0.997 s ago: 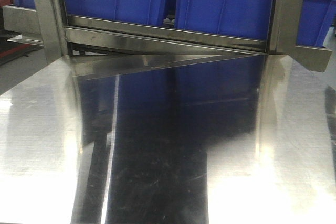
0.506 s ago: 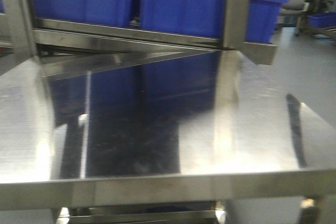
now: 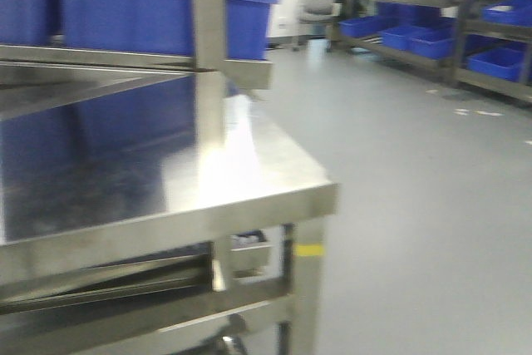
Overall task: Place yellow foam block on left shelf second layer
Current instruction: 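Drive the base away from the table carrying the cube in the right gripper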
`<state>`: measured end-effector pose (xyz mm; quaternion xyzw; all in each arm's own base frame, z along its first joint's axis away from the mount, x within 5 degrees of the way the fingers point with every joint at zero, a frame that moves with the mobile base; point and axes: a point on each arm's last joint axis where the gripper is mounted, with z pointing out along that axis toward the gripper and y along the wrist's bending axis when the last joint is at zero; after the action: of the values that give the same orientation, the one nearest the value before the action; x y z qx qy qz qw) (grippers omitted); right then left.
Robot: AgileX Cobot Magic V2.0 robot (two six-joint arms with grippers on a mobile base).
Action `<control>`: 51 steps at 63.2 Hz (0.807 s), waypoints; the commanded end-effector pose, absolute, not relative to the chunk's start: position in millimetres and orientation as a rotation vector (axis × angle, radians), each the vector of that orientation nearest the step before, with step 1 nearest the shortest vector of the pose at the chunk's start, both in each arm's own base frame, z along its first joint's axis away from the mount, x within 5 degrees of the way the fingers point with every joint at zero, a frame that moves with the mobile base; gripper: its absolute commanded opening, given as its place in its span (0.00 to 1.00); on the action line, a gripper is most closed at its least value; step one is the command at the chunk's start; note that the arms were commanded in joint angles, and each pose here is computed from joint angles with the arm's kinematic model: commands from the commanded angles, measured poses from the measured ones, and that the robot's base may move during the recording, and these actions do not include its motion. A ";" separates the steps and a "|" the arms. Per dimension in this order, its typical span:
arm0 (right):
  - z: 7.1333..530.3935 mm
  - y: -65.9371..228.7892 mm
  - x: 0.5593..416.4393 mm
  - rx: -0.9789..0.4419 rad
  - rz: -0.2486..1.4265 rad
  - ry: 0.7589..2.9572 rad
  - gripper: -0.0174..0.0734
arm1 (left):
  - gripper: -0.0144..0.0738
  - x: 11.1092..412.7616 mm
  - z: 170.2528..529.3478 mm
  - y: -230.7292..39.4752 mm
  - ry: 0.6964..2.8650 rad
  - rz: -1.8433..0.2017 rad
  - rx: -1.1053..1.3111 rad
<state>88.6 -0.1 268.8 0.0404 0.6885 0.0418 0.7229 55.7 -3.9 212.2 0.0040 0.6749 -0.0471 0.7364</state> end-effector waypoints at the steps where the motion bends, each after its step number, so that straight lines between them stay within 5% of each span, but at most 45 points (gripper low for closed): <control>1: 286.6 -1.0 87.7 0.075 0.069 1.408 0.72 | 0.30 54.7 211.3 -3.8 1.412 -0.113 0.002; 51: 286.6 -1.0 87.7 0.075 0.069 1.408 0.72 | 0.30 54.7 211.3 -3.8 1.412 -0.113 0.002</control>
<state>88.6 -0.1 268.8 0.0404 0.6885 0.0418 0.7229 55.7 -3.9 212.2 0.0040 0.6749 -0.0471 0.7364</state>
